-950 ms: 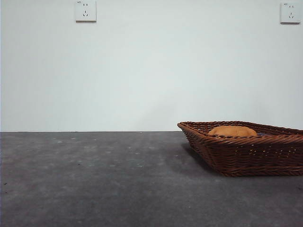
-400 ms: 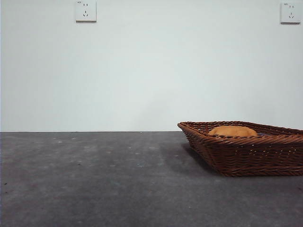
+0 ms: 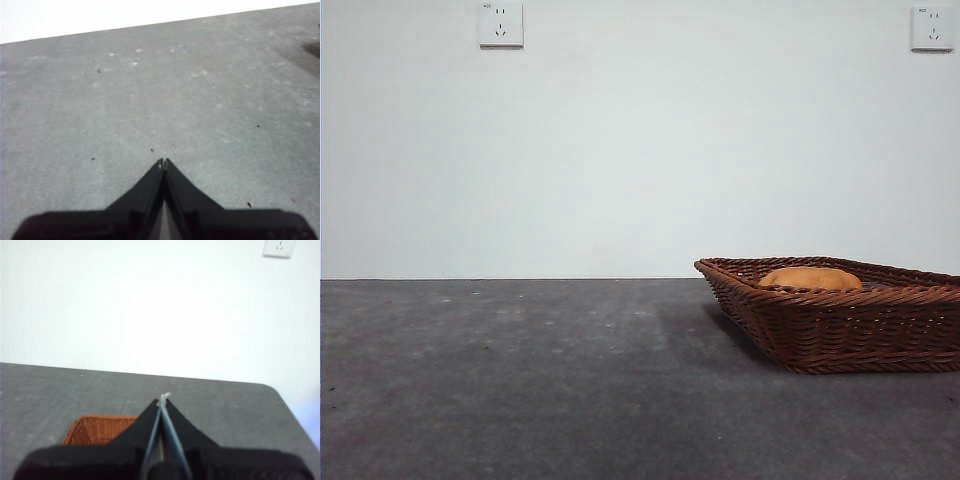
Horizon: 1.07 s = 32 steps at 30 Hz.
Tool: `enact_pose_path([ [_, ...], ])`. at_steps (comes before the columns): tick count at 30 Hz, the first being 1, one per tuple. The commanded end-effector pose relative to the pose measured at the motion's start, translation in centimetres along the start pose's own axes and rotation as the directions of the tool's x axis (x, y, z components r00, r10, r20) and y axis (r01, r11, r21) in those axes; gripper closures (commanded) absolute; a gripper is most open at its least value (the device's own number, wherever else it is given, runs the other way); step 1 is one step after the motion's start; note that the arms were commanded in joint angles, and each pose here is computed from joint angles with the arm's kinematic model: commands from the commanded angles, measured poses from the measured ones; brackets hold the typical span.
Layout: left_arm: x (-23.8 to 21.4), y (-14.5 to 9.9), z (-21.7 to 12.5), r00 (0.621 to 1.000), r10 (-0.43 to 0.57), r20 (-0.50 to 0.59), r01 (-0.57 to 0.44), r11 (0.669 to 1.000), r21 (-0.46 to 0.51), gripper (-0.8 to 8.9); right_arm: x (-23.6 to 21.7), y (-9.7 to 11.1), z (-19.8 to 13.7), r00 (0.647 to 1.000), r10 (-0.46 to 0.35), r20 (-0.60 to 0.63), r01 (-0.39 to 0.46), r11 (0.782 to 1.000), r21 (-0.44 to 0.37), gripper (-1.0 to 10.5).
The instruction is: Help me put the vegetables on the table into the basket
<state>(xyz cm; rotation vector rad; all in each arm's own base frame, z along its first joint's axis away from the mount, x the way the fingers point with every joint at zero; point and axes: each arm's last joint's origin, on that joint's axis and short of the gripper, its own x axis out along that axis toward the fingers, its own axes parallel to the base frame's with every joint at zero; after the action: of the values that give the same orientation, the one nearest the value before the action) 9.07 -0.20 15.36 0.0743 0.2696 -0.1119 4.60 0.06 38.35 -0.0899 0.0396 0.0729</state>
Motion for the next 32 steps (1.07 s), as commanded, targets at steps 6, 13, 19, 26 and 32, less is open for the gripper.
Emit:
enact_pose_path([
  [6,0.1,0.0,-0.2,1.0,0.002,-0.005,-0.002,1.0,-0.007,8.17,3.3,0.5,-10.7,1.0,-0.006,-0.01,0.007,0.997,0.073,9.5],
  [13,0.1,0.0,-0.2,1.0,0.002,-0.005,-0.002,1.0,-0.007,8.17,4.7,1.0,-17.7,0.997,0.013,-0.08,-0.004,0.994,0.113,9.5],
  [19,0.1,0.0,-0.2,1.0,0.002,-0.005,-0.002,1.0,-0.007,8.17,5.3,1.6,-21.2,0.991,0.054,-0.123,-0.039,0.991,0.125,9.5],
  [26,0.1,0.0,-0.2,1.0,0.002,-0.005,-0.002,1.0,-0.007,8.17,5.7,2.0,-22.7,0.984,0.083,-0.161,-0.061,0.989,0.137,9.5],
  [32,0.1,0.0,-0.2,1.0,0.002,-0.005,-0.002,1.0,-0.007,8.17,5.8,2.1,-22.8,0.984,0.089,-0.153,-0.068,0.989,0.135,9.5],
])
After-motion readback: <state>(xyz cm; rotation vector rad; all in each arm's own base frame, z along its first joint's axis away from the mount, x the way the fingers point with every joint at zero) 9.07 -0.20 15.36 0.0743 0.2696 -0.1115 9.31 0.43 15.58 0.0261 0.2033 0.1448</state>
